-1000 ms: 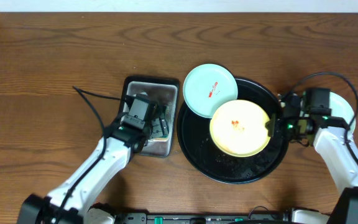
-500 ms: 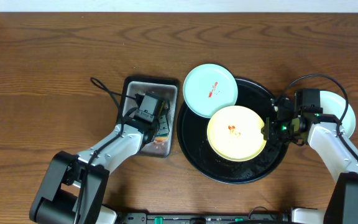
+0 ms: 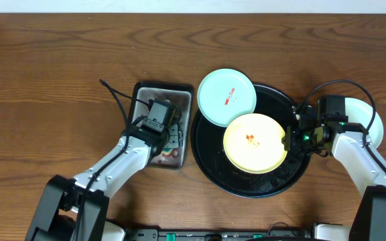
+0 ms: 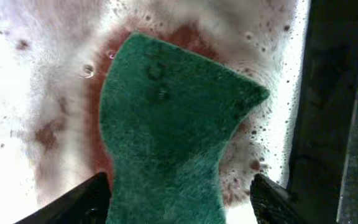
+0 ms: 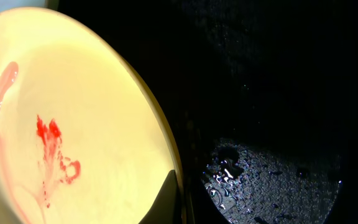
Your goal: Clean dirty plates on tray and stack at the side
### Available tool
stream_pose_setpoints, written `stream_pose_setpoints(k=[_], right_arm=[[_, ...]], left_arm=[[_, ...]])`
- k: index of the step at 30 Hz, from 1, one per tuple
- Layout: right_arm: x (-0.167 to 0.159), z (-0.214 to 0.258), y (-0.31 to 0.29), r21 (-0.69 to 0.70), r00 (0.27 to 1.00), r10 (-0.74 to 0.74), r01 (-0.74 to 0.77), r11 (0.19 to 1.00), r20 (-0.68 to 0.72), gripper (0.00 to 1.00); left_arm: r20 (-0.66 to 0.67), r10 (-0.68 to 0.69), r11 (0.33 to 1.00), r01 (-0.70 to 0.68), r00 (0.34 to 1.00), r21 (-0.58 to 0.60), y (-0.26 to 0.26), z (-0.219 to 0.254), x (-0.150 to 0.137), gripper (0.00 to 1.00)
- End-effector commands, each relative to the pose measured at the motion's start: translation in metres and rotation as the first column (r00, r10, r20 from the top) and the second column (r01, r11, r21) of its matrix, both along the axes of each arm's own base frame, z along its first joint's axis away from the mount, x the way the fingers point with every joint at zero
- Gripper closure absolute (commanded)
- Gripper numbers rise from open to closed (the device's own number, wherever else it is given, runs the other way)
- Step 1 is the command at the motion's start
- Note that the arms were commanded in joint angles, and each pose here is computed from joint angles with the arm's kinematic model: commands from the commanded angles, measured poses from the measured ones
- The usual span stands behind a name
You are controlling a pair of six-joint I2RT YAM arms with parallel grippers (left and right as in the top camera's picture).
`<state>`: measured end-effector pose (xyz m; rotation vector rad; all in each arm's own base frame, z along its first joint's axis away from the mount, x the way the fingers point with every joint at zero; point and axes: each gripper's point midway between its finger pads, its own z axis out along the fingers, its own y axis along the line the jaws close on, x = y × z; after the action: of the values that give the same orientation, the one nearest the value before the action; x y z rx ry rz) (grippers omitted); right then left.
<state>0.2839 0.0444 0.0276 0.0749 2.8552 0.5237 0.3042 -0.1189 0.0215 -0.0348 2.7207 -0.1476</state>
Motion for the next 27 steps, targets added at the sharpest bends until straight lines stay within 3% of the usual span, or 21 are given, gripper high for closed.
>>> stream_pose_setpoints(k=[1, 6, 10, 12, 13, 16, 24, 27], right_arm=[[-0.002, -0.003, 0.003, -0.002, 1.000, 0.024, -0.024, 1.000, -0.005, 0.99], [-0.002, -0.003, 0.003, -0.002, 1.000, 0.024, -0.024, 1.000, -0.004, 0.99], [-0.002, -0.003, 0.003, -0.002, 1.000, 0.024, -0.024, 1.000, -0.004, 0.99], [-0.002, -0.003, 0.003, -0.002, 1.000, 0.024, -0.024, 1.000, -0.004, 0.99], [-0.002, -0.003, 0.003, -0.002, 1.000, 0.024, -0.024, 1.000, -0.004, 0.99], [-0.002, -0.003, 0.003, -0.002, 1.000, 0.024, -0.024, 1.000, -0.004, 0.99], [-0.002, -0.003, 0.003, -0.002, 1.000, 0.024, -0.024, 1.000, -0.004, 0.99], [-0.002, -0.003, 0.003, -0.002, 1.000, 0.025, -0.025, 1.000, -0.004, 0.99]], left_arm=[[0.019, -0.003, 1.000, 0.003, 1.000, 0.015, 0.003, 0.007, 0.005, 0.25], [0.005, 0.016, 1.000, -0.016, 1.000, 0.005, 0.002, 0.003, 0.003, 0.26], [-0.018, 0.016, 1.000, -0.016, 1.000, 0.015, 0.003, -0.005, 0.001, 0.40], [-0.037, 0.016, 1.000, -0.015, 0.999, 0.024, 0.004, -0.011, -0.001, 0.58], [-0.050, 0.016, 0.999, -0.015, 0.999, 0.029, 0.005, -0.016, -0.002, 0.73], [-0.067, 0.017, 0.999, -0.014, 0.998, 0.038, 0.006, -0.021, -0.004, 0.92], [0.007, 0.016, 1.000, -0.016, 1.000, 0.005, 0.002, 0.004, 0.006, 0.93], [0.057, 0.017, 1.000, -0.016, 0.998, -0.019, 0.000, 0.022, 0.009, 0.47]])
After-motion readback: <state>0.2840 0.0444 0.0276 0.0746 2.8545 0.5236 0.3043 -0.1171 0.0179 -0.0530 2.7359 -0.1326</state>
